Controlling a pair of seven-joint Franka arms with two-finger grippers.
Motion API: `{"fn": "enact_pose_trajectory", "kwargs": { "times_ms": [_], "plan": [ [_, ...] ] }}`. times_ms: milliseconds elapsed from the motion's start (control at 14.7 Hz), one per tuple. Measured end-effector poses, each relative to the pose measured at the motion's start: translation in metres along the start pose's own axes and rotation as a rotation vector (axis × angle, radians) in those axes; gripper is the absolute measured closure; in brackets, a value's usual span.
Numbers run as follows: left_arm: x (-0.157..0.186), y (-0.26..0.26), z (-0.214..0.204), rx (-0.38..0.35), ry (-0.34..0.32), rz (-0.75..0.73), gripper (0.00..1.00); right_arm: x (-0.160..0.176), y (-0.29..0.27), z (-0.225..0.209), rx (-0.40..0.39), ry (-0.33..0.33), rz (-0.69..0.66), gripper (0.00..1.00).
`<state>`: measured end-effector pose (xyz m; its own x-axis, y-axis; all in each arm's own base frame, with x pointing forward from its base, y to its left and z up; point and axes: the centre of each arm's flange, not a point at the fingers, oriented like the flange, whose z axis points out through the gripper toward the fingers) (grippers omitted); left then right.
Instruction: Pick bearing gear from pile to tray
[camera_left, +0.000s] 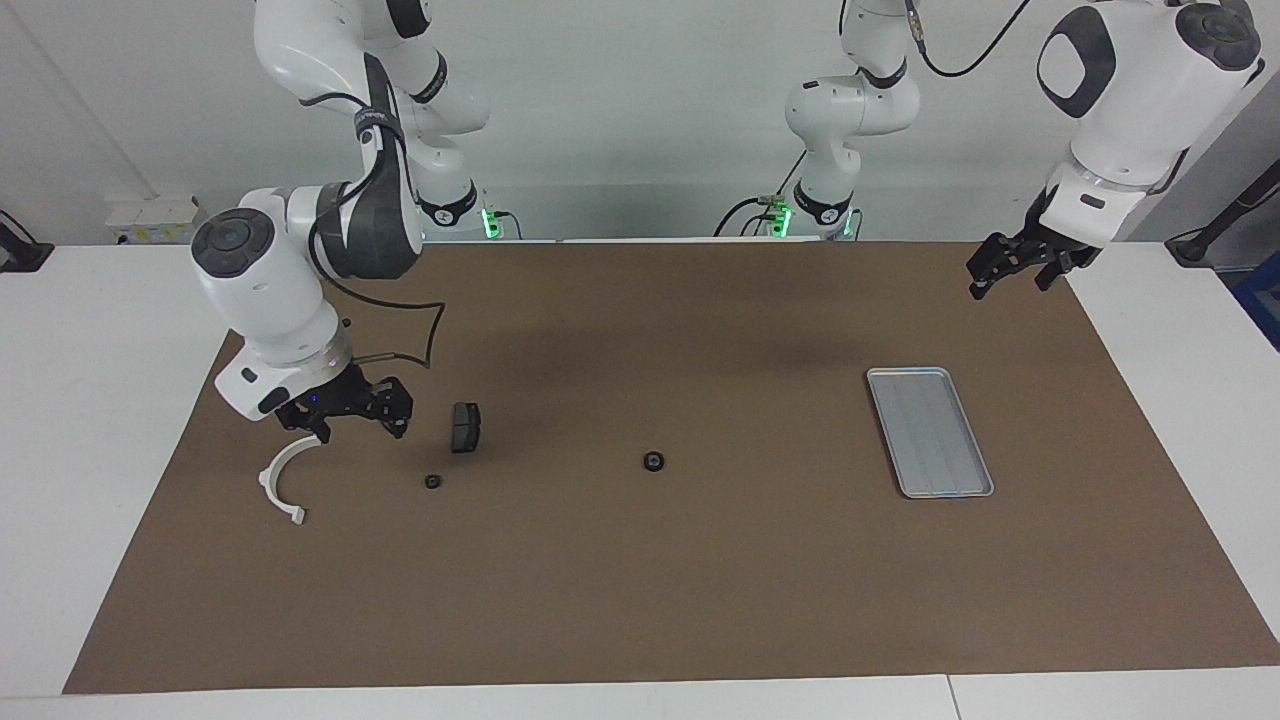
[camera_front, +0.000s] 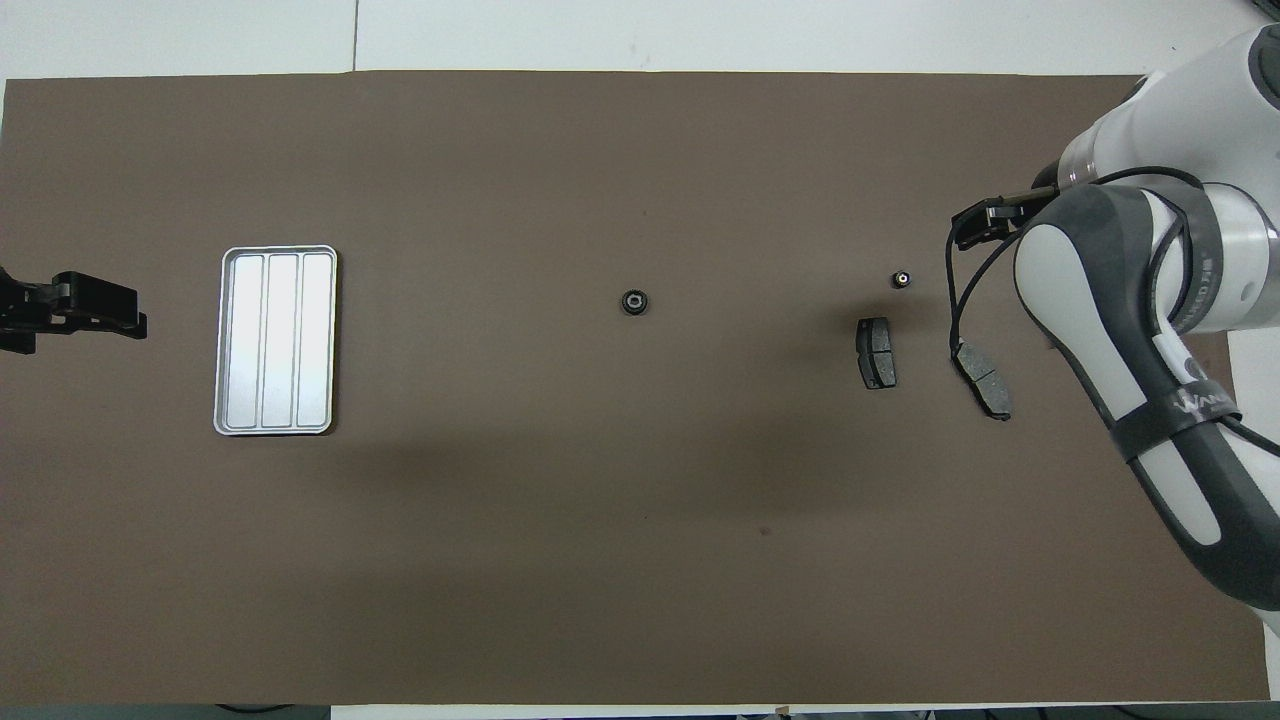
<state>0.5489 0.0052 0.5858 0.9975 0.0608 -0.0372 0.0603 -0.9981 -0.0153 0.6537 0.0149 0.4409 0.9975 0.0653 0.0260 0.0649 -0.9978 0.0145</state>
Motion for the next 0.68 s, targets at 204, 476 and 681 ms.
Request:
{"fn": "enact_pose_trajectory", "kwargs": {
  "times_ms": [204, 476, 681],
  "plan": [
    [0.0000, 0.0000, 0.0000, 0.000, 0.000, 0.000, 0.00, -0.0002, 0.0019, 0.0004, 0.000, -0.001, 0.003, 0.00],
    [0.0000, 0.0000, 0.0000, 0.000, 0.000, 0.000, 0.00, -0.0005, 0.0032, 0.0011, 0.000, -0.002, 0.005, 0.00],
    [0.0000, 0.0000, 0.0000, 0.000, 0.000, 0.000, 0.00, 0.0014, 0.0049, 0.0069, -0.001, 0.002, 0.008, 0.00]
  ]
}}
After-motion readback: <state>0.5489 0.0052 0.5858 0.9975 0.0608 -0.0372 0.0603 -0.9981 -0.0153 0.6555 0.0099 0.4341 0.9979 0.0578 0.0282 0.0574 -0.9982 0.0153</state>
